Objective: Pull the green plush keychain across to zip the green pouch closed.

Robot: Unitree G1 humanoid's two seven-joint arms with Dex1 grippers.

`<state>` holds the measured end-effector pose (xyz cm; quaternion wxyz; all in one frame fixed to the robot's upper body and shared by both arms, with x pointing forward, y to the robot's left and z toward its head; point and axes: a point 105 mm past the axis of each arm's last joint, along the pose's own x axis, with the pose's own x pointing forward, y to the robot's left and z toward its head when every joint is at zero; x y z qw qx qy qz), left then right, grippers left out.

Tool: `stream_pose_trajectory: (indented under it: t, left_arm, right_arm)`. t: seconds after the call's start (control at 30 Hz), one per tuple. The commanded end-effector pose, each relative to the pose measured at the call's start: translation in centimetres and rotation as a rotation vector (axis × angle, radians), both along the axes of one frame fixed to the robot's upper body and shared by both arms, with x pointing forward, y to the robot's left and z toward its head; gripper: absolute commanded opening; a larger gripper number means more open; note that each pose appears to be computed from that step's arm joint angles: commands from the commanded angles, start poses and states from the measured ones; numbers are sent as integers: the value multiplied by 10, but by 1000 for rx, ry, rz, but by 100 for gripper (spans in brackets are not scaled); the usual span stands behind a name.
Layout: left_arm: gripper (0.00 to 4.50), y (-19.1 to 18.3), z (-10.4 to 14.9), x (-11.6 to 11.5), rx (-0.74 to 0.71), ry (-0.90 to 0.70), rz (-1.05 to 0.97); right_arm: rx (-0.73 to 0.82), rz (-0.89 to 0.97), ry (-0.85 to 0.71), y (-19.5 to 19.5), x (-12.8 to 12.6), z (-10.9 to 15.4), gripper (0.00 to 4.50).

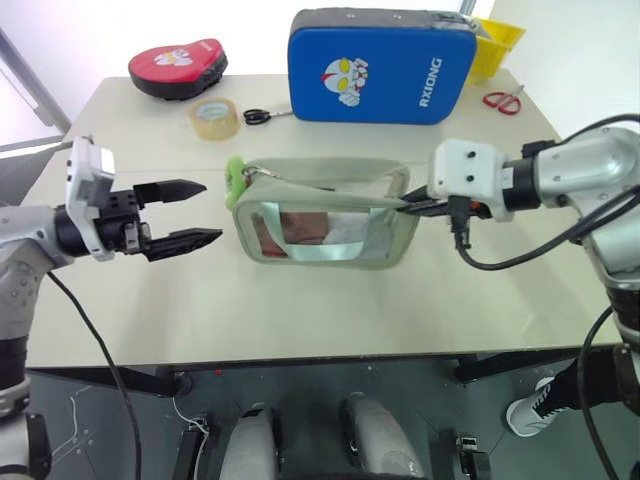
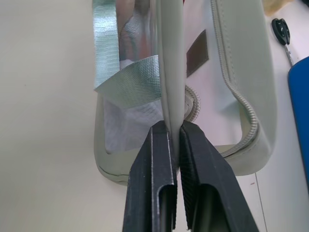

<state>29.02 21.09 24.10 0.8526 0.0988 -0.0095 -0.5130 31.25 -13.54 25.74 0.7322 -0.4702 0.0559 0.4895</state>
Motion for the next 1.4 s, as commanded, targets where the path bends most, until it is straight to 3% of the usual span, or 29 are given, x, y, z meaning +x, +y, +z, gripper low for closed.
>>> stream_pose_trajectory:
  t: [0.03,0.47,0.63,0.73,0.97,1.2,1.4]
  left_arm:
    - [450,7,14,10,-11,-72,67]
    - [450,10,-7,74,-111,6,227]
    - [450,-2,-18,85,-145,72,207]
    - [361,-6,-27,92,-149,105,221]
    - [5,-8,-23,94,-165,102,217]
    - [5,-5,-6,75,-103,30,154]
    - [5,-24,41,54,-145,-76,33]
  right_arm:
    - [12,8,-41,1,0,4,7]
    - [3,-3,-70,-1,7,-1,7]
    - [2,-4,-73,-1,6,0,7]
    - [0,-4,-72,-1,5,-1,0]
    - [4,-17,-72,-2,6,0,0]
    - [7,-30,-73,-3,7,1,0]
    - [6,-35,-69,-4,8,-1,0]
